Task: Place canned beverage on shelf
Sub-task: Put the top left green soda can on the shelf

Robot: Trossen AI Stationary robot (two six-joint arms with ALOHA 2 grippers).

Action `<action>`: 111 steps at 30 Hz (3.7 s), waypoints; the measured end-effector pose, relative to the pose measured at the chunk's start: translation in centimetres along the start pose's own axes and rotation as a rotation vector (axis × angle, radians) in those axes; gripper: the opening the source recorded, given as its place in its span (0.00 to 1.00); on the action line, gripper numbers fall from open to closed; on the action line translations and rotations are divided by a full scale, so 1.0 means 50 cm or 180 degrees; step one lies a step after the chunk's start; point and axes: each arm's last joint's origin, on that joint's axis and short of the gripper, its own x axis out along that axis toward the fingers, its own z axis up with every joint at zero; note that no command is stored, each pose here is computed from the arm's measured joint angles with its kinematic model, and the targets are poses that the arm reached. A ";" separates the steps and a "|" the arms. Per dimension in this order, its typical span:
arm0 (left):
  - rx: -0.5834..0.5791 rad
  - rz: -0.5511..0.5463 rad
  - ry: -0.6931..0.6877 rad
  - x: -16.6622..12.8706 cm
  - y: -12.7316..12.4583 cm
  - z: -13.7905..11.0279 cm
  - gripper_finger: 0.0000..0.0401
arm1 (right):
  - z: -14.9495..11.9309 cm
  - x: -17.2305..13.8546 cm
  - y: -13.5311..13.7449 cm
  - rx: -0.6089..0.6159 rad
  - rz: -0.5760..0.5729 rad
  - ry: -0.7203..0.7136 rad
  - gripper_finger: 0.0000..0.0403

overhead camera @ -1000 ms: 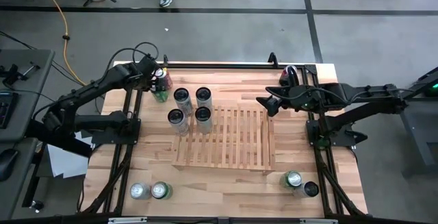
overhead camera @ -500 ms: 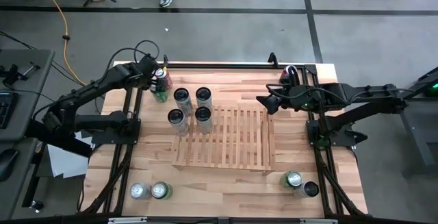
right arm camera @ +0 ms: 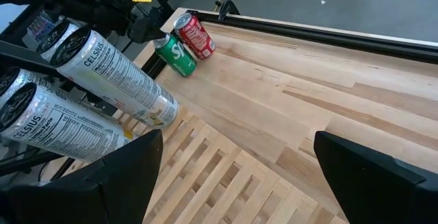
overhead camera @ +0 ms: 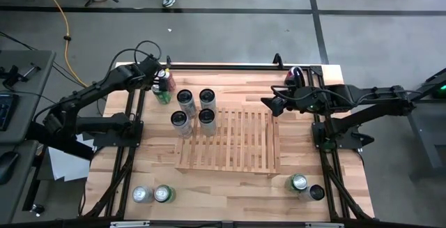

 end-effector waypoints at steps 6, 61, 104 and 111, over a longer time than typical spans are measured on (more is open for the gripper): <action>-0.0093 -0.0210 0.0071 0.003 -0.009 0.002 0.97 | 0.000 0.000 -0.001 -0.0013 -0.0008 0.0005 0.91; 0.0129 -0.1132 -0.1625 -0.415 0.082 0.116 0.70 | 0.005 0.000 0.005 -0.0103 0.0024 -0.0129 0.91; 0.3698 -0.3114 -0.2155 -0.433 -0.427 0.135 0.70 | 0.196 0.042 0.180 -0.2888 0.0254 0.0283 0.91; 0.3766 -0.3125 -0.2211 -0.440 -0.430 0.127 0.70 | 0.193 0.089 0.178 -0.2854 0.0513 0.0577 0.91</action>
